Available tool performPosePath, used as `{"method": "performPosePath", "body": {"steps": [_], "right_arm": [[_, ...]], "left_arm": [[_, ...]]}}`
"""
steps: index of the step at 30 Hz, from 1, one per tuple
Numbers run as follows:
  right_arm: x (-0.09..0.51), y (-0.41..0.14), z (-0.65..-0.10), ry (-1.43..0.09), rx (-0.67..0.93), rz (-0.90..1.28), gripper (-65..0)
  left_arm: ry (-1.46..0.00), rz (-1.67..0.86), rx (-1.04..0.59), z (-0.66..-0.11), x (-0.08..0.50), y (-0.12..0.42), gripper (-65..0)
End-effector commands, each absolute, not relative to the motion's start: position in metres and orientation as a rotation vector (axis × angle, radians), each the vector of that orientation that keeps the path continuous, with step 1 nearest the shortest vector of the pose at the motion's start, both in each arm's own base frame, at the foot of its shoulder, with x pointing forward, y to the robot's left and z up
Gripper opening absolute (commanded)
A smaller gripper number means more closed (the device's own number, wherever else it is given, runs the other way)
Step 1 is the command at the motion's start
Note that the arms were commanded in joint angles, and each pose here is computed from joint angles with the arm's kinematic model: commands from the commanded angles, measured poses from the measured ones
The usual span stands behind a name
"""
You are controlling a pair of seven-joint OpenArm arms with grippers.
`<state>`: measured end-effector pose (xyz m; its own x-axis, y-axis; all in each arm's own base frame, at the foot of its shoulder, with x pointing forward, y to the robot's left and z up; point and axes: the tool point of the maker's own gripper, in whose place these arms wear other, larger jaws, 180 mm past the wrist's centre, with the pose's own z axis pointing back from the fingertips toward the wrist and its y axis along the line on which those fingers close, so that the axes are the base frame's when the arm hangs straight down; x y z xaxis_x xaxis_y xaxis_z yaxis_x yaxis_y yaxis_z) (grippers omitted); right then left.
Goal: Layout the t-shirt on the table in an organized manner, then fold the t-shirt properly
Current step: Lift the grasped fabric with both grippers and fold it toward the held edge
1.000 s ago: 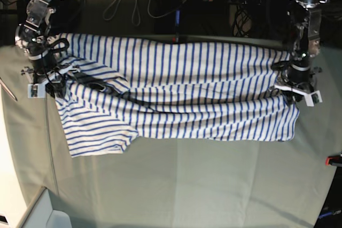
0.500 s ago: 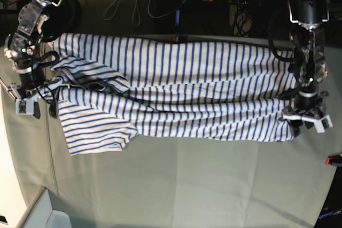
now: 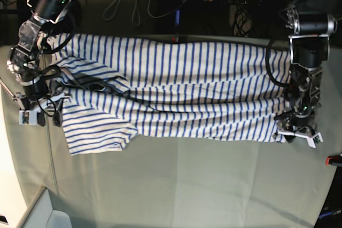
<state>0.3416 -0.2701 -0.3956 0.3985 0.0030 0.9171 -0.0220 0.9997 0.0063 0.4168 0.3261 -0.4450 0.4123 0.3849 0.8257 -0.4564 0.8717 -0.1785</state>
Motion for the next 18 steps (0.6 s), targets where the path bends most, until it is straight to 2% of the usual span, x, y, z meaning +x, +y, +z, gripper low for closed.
{"method": "performPosePath", "body": {"steps": [1, 6, 9, 12, 15, 18], "right_arm": [[0.356, -0.273, -0.375, -1.233, 0.023, 0.024, -31.3], [0.366, -0.274, -0.365, -1.259, 0.022, 0.024, -31.3], [0.376, -0.270, -0.357, -1.272, 0.025, 0.056, -31.3], [0.388, -0.263, -0.375, -1.179, 0.025, 0.102, -31.3], [0.410, -0.260, -0.386, -1.124, 0.057, 0.090, -31.3], [0.424, -0.273, -0.393, -1.083, 0.077, 0.077, -31.3]], "left_arm": [[-1.071, 0.536, 0.090, -0.426, 0.432, 0.335, -34.7], [-1.036, 0.540, 0.085, -0.436, 0.431, 0.330, -35.0], [-1.018, 0.456, 0.086, -0.441, 0.434, 0.314, -35.3], [-1.005, 0.392, 0.089, -0.444, 0.435, 0.304, -35.6], [-1.002, 0.378, 0.089, -0.444, 0.435, 0.302, -42.4], [-1.003, 0.378, 0.091, -0.444, 0.435, 0.303, -55.1]]}}
